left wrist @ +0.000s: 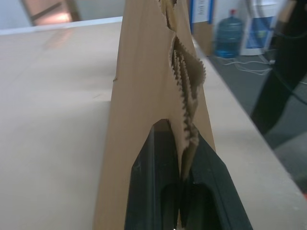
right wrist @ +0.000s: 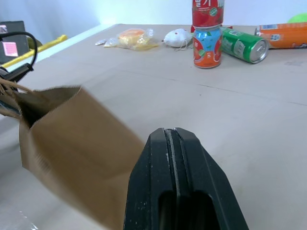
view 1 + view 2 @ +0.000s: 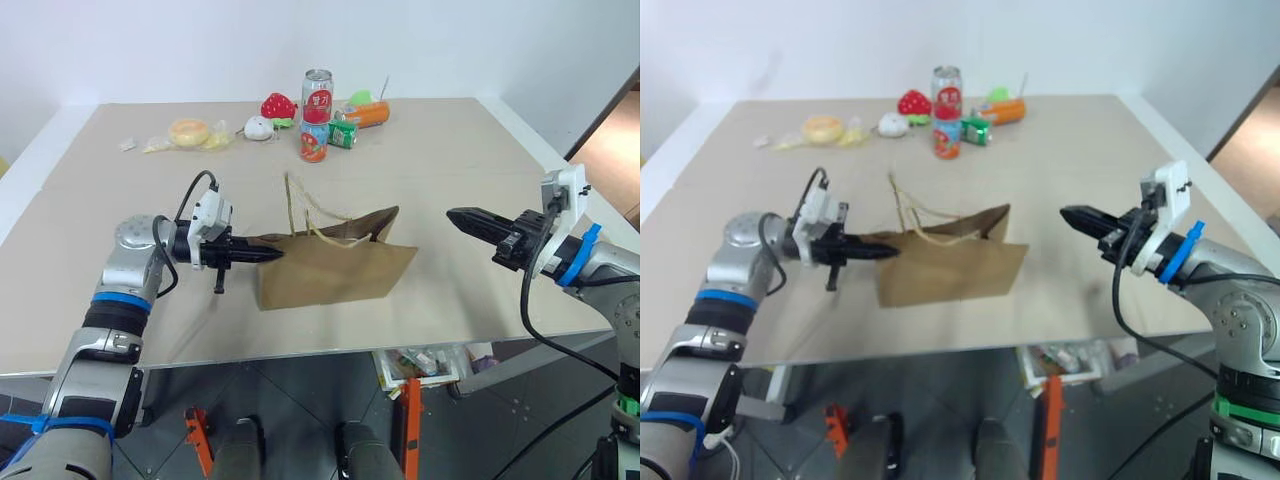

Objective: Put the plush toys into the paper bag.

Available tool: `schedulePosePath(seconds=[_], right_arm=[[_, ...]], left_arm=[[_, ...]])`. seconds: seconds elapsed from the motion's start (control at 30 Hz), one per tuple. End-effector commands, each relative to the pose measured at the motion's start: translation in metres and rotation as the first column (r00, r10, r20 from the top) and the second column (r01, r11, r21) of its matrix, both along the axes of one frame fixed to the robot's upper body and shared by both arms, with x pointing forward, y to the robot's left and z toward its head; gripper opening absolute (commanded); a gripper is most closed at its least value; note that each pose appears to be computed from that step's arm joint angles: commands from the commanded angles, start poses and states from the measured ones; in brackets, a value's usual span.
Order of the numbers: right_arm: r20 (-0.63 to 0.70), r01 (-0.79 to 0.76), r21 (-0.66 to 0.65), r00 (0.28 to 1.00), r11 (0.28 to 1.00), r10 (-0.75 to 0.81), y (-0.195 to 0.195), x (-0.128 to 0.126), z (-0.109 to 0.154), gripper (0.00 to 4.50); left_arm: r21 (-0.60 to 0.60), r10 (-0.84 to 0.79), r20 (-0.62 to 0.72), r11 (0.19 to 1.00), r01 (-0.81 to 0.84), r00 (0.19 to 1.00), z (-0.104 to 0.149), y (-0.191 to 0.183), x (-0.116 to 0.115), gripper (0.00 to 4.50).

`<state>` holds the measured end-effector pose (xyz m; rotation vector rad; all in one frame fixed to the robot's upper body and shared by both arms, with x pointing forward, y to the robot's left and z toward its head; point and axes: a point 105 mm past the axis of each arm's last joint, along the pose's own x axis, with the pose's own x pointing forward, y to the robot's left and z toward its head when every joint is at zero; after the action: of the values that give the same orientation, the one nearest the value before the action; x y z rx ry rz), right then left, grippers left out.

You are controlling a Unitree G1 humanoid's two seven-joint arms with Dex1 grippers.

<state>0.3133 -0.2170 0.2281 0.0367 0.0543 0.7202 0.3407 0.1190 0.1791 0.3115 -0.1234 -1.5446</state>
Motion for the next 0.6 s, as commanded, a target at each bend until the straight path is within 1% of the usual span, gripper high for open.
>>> schedulePosePath(seconds=[0.03,0.07,0.1,0.13,0.17,0.2,0.23,0.33,0.4,0.43,0.5,0.53,0.6], right_arm=[[0.059,-0.001,-0.013,0.998,1.000,0.002,0.001,-0.006,0.014,0.00],[0.059,-0.002,-0.014,0.998,1.000,0.003,0.001,-0.006,0.014,0.00],[0.058,-0.002,-0.014,0.998,1.000,0.002,0.001,-0.006,0.014,0.00],[0.056,0.000,-0.014,0.998,1.000,0.001,0.001,-0.006,0.014,0.00],[0.055,0.002,-0.013,0.998,1.000,-0.001,0.000,-0.006,0.014,0.00],[0.054,0.002,-0.010,0.999,1.000,-0.001,-0.001,-0.006,0.014,0.00],[0.054,0.003,-0.009,0.999,1.000,-0.002,-0.002,-0.006,0.014,0.00],[0.051,0.006,0.000,0.999,1.000,-0.006,-0.005,-0.005,0.015,0.00],[0.044,0.008,0.021,0.999,1.000,-0.009,-0.010,-0.004,0.016,0.00],[0.029,0.010,0.031,1.000,0.999,-0.011,-0.015,-0.004,0.014,0.00],[0.005,0.010,0.038,1.000,0.999,-0.010,-0.022,-0.005,0.011,0.00],[-0.012,0.000,0.032,1.000,0.999,0.000,-0.024,-0.008,0.008,0.00],[-0.041,-0.021,0.019,0.999,1.000,0.022,-0.028,-0.014,0.003,0.00]], left_arm=[[-0.052,-0.044,0.026,0.998,0.045,0.999,0.011,-0.008,-0.001,0.61],[-0.067,-0.048,0.015,0.997,0.049,0.999,0.013,-0.010,-0.002,1.21],[-0.085,-0.036,0.040,0.996,0.039,0.999,0.016,-0.010,-0.001,1.54],[-0.109,-0.016,0.040,0.994,0.021,0.999,0.020,-0.009,0.001,1.97],[-0.124,-0.005,0.036,0.992,0.009,0.999,0.024,-0.007,0.002,2.15],[-0.140,0.015,0.062,0.990,-0.007,0.998,0.028,-0.005,0.003,2.51],[-0.153,0.041,0.080,0.988,-0.028,0.996,0.032,-0.003,0.005,3.01],[-0.191,0.083,0.063,0.979,-0.069,0.995,0.044,0.007,0.005,3.01],[-0.243,0.133,0.043,0.963,-0.118,0.990,0.060,0.014,0.004,3.01],[-0.265,0.157,-0.006,0.952,-0.153,0.988,0.069,0.021,0.002,3.01],[-0.271,0.177,-0.091,0.943,-0.196,0.980,0.077,0.028,-0.003,3.01],[-0.256,0.197,-0.167,0.938,-0.235,0.966,0.076,0.036,-0.006,3.01],[-0.208,0.245,-0.333,0.923,-0.324,0.911,0.070,0.054,-0.013,3.01]])
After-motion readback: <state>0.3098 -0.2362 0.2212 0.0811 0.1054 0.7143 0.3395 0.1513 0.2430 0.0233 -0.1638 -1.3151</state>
